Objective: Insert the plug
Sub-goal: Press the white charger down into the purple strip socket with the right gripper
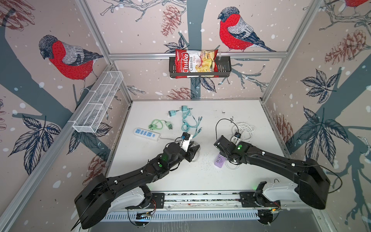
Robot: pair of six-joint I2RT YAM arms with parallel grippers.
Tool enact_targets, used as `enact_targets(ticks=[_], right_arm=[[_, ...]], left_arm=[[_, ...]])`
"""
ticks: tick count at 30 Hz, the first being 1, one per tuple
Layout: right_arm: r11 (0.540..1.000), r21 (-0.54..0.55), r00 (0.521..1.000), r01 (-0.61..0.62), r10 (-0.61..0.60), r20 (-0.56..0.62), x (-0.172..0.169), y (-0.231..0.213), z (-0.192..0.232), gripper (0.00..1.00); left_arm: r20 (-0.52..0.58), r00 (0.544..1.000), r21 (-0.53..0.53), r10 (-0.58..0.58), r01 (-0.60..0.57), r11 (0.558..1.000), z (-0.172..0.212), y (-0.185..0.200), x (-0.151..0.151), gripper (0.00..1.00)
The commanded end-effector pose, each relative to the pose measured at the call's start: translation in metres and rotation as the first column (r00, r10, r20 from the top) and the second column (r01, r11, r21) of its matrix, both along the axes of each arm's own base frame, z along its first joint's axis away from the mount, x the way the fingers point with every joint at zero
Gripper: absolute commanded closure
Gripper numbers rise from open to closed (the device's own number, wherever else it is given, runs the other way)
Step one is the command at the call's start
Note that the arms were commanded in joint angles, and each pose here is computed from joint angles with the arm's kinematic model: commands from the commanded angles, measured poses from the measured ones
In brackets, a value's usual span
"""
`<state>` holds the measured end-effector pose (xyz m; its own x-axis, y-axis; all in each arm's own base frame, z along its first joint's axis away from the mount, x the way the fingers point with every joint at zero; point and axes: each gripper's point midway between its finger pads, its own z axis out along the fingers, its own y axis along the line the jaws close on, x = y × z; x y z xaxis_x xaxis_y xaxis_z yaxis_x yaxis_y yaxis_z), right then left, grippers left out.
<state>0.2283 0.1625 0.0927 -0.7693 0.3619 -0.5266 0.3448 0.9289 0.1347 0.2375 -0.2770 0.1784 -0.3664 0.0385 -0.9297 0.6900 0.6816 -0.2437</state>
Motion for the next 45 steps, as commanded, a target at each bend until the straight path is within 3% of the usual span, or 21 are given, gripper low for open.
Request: enact_targets(ticks=[1, 12, 18, 36, 45], right_arm=[[1.0, -0.001, 0.999, 0.003, -0.003, -0.04, -0.009, 0.0, -0.006, 0.89], [1.0, -0.025, 0.999, -0.003, 0.001, -0.041, -0.017, 0.012, -0.015, 0.9], [0.995, -0.102, 0.998, -0.004, -0.001, -0.055, -0.021, 0.02, -0.019, 0.9], [0.995, -0.098, 0.991, -0.012, 0.0, -0.131, -0.04, 0.019, -0.068, 0.9], [0.992, -0.121, 0.992, -0.039, 0.023, -0.125, -0.023, 0.028, -0.063, 0.9]], left_arm=[[0.021, 1.0, -0.012, 0.0, 0.001, 1.0, 0.006, 0.0, 0.001, 0.54], [0.024, 1.0, -0.025, -0.005, 0.006, 1.0, 0.008, 0.002, -0.002, 0.55], [0.03, 1.0, -0.032, -0.004, 0.005, 0.999, 0.009, 0.004, -0.004, 0.55], [0.047, 0.998, -0.042, 0.03, -0.028, 0.999, 0.018, 0.011, -0.002, 0.55], [0.054, 0.993, -0.057, 0.109, -0.106, 0.993, 0.027, 0.024, 0.004, 0.55]])
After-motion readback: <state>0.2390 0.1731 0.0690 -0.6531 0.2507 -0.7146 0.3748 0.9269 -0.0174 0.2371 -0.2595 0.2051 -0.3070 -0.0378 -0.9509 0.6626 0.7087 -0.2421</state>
